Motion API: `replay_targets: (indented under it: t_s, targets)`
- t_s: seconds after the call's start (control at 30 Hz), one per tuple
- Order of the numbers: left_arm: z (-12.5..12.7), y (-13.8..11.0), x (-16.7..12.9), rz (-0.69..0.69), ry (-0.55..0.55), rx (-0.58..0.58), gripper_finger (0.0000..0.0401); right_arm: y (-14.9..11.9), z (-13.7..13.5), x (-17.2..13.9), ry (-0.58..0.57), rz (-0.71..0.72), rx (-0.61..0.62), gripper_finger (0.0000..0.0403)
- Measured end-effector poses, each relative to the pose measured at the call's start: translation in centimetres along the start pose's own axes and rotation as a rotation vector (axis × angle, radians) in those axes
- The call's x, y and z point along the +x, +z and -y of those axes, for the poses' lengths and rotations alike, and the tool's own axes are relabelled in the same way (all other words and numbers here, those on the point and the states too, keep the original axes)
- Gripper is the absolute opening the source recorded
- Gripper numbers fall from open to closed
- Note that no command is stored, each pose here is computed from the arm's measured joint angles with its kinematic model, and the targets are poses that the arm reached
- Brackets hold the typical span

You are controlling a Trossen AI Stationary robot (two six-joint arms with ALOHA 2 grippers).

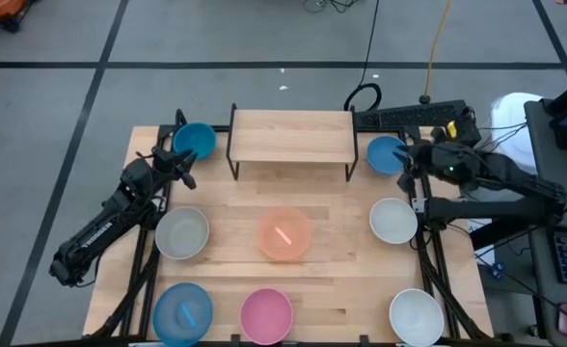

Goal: Place and stack bowls onto a shelf
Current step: Put the top white bowl on the shelf

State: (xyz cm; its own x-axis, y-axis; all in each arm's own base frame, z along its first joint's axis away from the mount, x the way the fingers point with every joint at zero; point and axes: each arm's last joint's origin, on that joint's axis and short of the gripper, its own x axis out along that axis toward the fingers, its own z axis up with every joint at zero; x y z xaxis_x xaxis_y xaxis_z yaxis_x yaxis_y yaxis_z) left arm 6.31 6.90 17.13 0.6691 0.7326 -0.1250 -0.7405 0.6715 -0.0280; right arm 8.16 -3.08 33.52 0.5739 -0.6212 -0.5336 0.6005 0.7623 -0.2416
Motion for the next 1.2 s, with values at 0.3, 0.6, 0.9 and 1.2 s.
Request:
replay_targets:
  t_s: [0.3, 0.6, 0.9, 1.2]
  targets:
    - [0.0, 0.0, 0.0, 0.000, 0.000, -0.007, 0.0104, 1.8, 0.2, -0.5, -0.004, -0.261, 0.202, 0.0082]
    - [0.0, 0.0, 0.0, 0.000, 0.001, -0.080, 0.0104, 2.9, -0.2, 2.2, -0.067, -0.439, 0.384, 0.0082]
    - [0.0, 0.0, 0.0, 0.000, 0.000, -0.089, 0.0104, 3.6, 1.3, 5.3, -0.233, -0.475, 0.406, 0.0082]
    - [0.0, 0.0, 0.0, -0.002, 0.000, -0.128, 0.0104, 3.5, 3.2, 7.9, -0.067, -0.593, 0.267, 0.0082]
